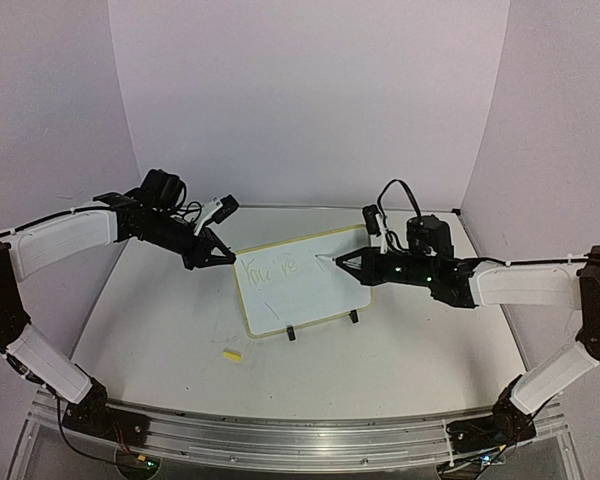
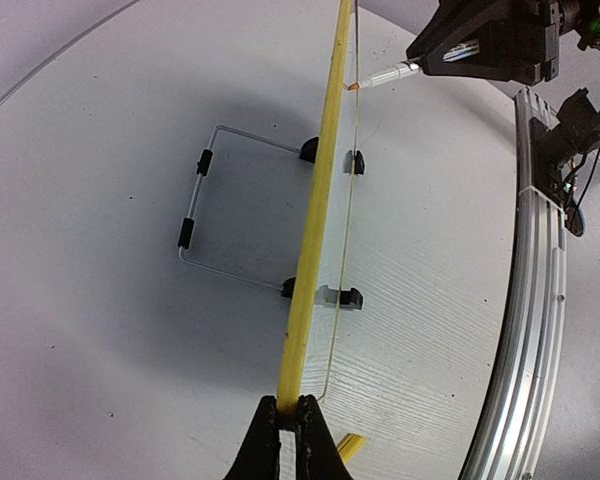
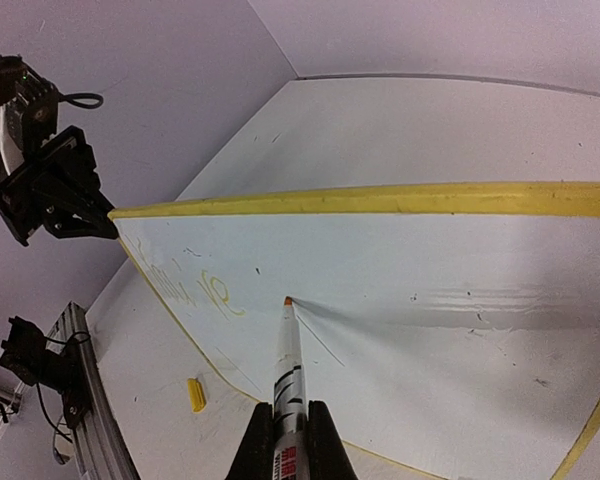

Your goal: Write a sentence on the whiteboard

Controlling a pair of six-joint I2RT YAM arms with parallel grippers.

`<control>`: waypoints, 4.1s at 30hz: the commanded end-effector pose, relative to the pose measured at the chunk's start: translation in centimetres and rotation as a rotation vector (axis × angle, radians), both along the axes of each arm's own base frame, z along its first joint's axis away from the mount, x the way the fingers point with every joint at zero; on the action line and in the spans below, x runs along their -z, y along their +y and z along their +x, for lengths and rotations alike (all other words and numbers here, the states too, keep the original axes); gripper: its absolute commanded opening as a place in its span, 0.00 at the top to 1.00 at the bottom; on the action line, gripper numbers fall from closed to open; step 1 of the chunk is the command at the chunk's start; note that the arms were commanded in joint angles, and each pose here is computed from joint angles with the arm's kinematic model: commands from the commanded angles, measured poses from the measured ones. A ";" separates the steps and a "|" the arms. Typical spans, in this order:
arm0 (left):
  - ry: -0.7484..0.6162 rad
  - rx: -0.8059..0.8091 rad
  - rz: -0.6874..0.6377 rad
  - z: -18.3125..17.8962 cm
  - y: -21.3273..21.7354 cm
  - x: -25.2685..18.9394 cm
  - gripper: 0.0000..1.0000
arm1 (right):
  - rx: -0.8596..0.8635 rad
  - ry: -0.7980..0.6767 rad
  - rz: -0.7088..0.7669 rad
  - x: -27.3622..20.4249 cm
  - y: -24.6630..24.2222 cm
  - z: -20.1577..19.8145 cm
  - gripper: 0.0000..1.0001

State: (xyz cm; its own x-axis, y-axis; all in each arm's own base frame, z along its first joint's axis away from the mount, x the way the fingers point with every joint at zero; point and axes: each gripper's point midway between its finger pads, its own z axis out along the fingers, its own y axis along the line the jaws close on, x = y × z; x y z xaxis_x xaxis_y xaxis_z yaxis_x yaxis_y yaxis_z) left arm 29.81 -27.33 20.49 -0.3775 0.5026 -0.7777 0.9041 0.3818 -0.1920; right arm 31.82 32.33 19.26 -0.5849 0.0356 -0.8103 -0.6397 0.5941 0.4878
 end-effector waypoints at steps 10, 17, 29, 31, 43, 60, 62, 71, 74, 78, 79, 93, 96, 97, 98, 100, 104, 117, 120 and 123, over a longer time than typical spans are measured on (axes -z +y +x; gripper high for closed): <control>-0.034 -0.001 0.032 0.2 0.3 0.2 1.00 | -0.003 -0.007 0.027 -0.6 1.1 1.2 1.00; -0.032 0.000 0.032 0.3 0.3 0.2 1.00 | -0.008 0.018 0.015 0.4 1.0 0.8 1.00; -0.031 0.000 0.031 0.3 0.3 0.2 1.00 | 0.011 0.040 -0.021 1.4 0.2 0.4 1.00; -0.032 0.001 0.032 0.2 0.3 0.2 1.00 | 0.013 0.041 -0.024 1.4 0.1 0.4 1.00; -0.039 0.000 0.028 0.2 0.3 -0.1 1.00 | 0.042 0.049 -0.042 1.5 -0.3 0.6 1.00; -0.043 0.001 0.024 0.1 0.3 -0.2 1.00 | 0.045 -0.023 0.040 -2.2 -1.1 -0.5 1.00; -0.041 0.002 0.023 0.1 0.3 -0.3 1.00 | 0.047 -0.023 0.045 -2.3 -1.2 -0.6 1.00; -0.040 0.001 0.024 0.1 0.3 -0.2 1.00 | 0.077 0.003 0.017 -0.8 -1.4 0.1 1.00; -0.039 0.002 0.025 0.2 0.3 -0.1 1.00 | 0.088 0.006 0.010 -0.6 -1.4 0.4 1.00; -0.038 0.002 0.025 0.2 0.3 -0.1 1.00 | 0.107 0.005 0.001 -0.4 -1.5 0.8 1.00; -0.038 0.002 0.025 0.2 0.3 -0.1 1.00 | 0.110 0.005 -0.001 -0.4 -1.5 0.9 1.00; -0.040 0.002 0.025 0.2 0.3 -0.1 1.00 | 0.054 -0.019 -0.001 -1.0 -0.3 1.1 1.00; -0.038 0.001 0.026 0.2 0.3 -0.1 1.00 | 0.035 -0.004 -0.010 -0.3 -0.1 0.8 1.00; -0.038 0.002 0.025 0.1 0.3 -0.1 1.00 | 0.034 0.003 -0.015 0.0 -0.1 0.8 1.00; -0.038 0.002 0.025 0.1 0.3 -0.1 1.00 | 0.033 0.009 -0.020 0.3 -0.1 0.8 1.00; -0.039 0.002 0.026 0.2 0.3 -0.1 1.00 | 0.035 0.020 -0.029 0.9 -0.3 0.7 1.00; -0.037 0.001 0.026 0.2 0.3 0.0 1.00 | 0.054 0.034 -0.052 1.7 -0.8 0.6 1.00; -0.036 0.002 0.026 0.2 0.3 0.0 1.00 | 0.134 -0.012 -0.054 -0.1 -2.0 1.3 1.00; -0.037 0.001 0.026 0.2 0.3 0.0 1.00 | 0.134 -0.033 -0.044 -1.1 -1.8 1.6 1.00; -0.037 0.002 0.026 0.2 0.3 0.0 1.00 | 0.133 -0.049 -0.034 -1.9 -1.6 1.8 1.00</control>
State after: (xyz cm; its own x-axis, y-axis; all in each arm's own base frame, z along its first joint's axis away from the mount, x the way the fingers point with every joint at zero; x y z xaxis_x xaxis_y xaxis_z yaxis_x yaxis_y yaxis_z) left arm 29.81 -27.33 20.49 -0.3820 0.5006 -0.7769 0.9022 0.3841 -0.1961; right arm 32.00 31.10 17.38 -0.6221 0.0245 -0.7825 -0.5708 0.6698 0.4748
